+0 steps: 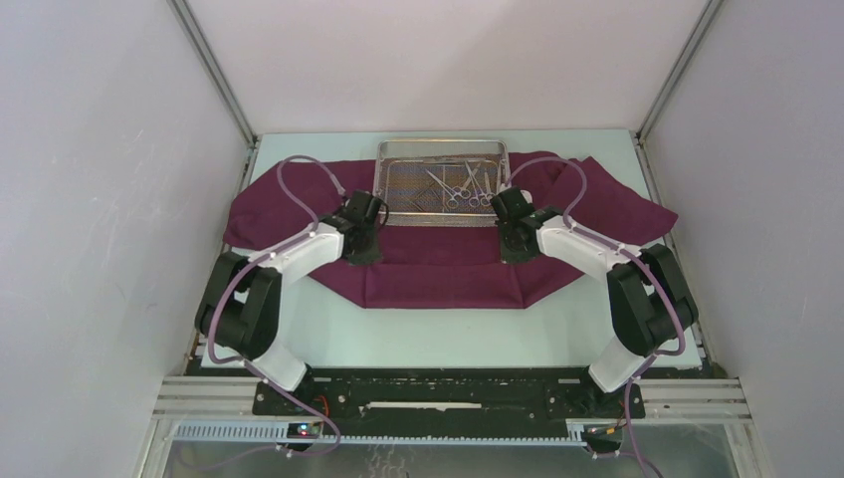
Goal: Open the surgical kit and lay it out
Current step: Open the surgical kit at the center of the board.
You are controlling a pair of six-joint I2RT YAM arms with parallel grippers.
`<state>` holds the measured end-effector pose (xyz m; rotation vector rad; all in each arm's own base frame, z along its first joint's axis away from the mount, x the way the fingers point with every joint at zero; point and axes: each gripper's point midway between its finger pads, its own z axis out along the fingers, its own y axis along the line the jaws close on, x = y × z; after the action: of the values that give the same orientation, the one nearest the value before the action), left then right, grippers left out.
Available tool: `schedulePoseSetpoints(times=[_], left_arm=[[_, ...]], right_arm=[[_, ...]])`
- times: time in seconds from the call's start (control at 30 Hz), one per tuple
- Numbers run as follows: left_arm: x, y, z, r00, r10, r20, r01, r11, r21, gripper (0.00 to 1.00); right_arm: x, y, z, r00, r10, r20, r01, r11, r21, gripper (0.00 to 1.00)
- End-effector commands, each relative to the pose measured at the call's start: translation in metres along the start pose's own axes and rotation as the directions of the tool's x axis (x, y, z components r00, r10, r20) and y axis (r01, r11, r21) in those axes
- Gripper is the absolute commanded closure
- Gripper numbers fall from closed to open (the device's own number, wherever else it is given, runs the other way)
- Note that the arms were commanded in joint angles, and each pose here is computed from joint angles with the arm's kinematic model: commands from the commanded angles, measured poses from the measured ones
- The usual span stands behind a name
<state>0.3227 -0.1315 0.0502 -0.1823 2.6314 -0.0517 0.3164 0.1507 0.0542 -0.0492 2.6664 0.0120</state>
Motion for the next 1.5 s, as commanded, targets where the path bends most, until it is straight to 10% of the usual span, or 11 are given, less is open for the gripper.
schedulePoseSetpoints(times=[0.0,1.0,1.17,1.47], left_arm=[[0.010,0.004,-0.012,0.998,-0.063,0.030,0.062,0.997,0.042,1.00],[0.171,0.043,-0.052,0.824,-0.554,-0.119,0.566,0.794,0.223,1.00],[0.171,0.045,-0.062,0.804,-0.583,-0.121,0.593,0.769,0.239,0.86],[0.131,0.052,-0.116,0.820,-0.572,0.018,0.537,0.779,0.325,0.51]], right_arm=[[-0.008,-0.003,-0.017,0.998,0.045,0.052,-0.047,0.998,0.039,0.95],[0.162,-0.022,-0.075,0.861,0.481,-0.166,-0.491,0.871,-0.024,1.00],[0.170,-0.025,-0.083,0.860,0.479,-0.177,-0.491,0.871,-0.028,1.00],[0.170,-0.030,-0.108,0.884,0.451,-0.125,-0.465,0.876,-0.128,0.55]])
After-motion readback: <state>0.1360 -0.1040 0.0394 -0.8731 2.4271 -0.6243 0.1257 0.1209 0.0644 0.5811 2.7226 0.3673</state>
